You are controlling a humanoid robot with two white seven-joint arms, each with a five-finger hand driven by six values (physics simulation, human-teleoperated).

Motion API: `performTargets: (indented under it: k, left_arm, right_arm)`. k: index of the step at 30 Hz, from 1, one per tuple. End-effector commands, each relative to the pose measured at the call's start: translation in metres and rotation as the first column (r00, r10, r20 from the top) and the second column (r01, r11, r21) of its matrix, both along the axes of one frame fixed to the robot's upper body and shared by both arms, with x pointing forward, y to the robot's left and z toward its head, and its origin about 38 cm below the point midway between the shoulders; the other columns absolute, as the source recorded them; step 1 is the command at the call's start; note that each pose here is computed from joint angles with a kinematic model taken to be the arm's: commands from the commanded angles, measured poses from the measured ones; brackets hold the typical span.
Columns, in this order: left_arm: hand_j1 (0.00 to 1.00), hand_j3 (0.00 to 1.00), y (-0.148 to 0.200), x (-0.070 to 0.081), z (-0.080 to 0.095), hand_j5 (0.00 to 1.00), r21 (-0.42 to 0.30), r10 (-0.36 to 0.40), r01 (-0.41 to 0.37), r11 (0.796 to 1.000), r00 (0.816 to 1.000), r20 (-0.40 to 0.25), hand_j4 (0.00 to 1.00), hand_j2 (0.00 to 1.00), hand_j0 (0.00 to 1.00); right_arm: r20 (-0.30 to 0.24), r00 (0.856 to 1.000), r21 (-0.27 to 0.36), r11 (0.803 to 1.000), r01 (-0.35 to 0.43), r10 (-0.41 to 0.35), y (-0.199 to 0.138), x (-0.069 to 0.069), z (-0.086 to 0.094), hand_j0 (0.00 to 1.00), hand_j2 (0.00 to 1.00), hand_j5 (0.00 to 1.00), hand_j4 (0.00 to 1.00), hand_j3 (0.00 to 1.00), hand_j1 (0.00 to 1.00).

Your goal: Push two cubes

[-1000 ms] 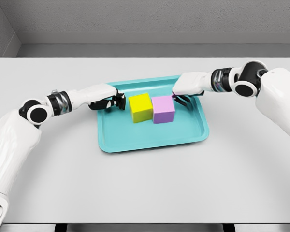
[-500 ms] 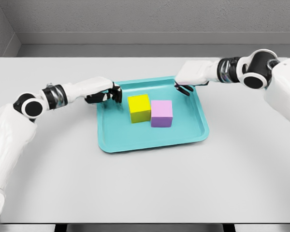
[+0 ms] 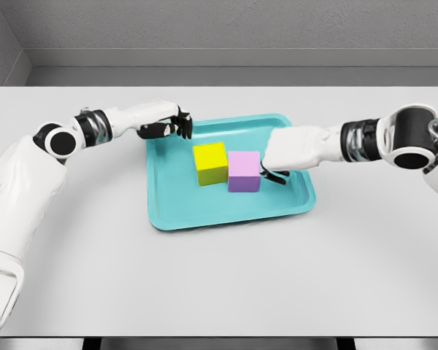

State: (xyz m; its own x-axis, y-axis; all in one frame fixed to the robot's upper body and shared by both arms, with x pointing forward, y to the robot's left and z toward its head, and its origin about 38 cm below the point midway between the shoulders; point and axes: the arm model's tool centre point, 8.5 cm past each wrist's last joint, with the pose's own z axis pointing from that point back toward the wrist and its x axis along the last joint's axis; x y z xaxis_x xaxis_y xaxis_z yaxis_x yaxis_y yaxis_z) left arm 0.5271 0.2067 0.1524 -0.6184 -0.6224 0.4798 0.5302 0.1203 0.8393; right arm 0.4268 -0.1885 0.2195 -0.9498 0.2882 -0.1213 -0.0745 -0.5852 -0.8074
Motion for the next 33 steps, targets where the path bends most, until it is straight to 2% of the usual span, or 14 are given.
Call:
performTargets:
  k: [1,4,9,15,23,33]
  left_arm:
    - [0.34,0.34,-0.003,0.0,-0.005,0.34,-0.015,0.005,-0.005,1.0,1.0,-0.019,0.34,0.34,0.34]
    - [0.34,0.34,-0.016,-0.001,-0.005,0.34,-0.029,-0.016,0.015,0.999,1.0,-0.018,0.34,0.34,0.34]
    - [0.34,0.34,-0.018,-0.002,-0.006,0.34,-0.028,-0.02,0.02,0.999,1.0,-0.019,0.34,0.34,0.34]
    - [0.34,0.34,-0.022,-0.005,-0.011,0.34,-0.008,-0.039,0.039,0.999,0.999,-0.025,0.34,0.34,0.34]
    - [0.34,0.34,-0.022,-0.005,-0.011,0.34,-0.009,-0.039,0.039,0.999,0.999,-0.026,0.34,0.34,0.34]
    - [0.34,0.34,-0.024,-0.006,-0.013,0.34,-0.001,-0.047,0.047,0.999,0.998,-0.031,0.34,0.34,0.34]
  right_arm:
    - [-0.002,1.0,0.006,1.0,-0.015,0.015,0.005,-0.004,0.0,0.14,0.14,0.14,0.14,0.14,0.14]
    - [-0.003,0.999,0.016,0.999,-0.034,0.034,0.01,-0.008,0.001,0.14,0.14,0.14,0.14,0.14,0.14]
    - [-0.033,0.999,0.018,0.999,-0.032,0.032,0.009,-0.012,-0.01,0.14,0.14,0.14,0.14,0.14,0.14]
    - [-0.037,0.998,0.014,0.999,-0.042,0.042,0.012,-0.015,-0.012,0.14,0.14,0.14,0.14,0.14,0.14]
    - [-0.071,0.994,0.013,0.996,-0.086,0.086,0.03,-0.022,-0.026,0.14,0.14,0.14,0.14,0.14,0.14]
    - [-0.082,0.993,0.013,0.997,-0.079,0.08,0.031,-0.021,-0.031,0.14,0.14,0.14,0.14,0.14,0.14]
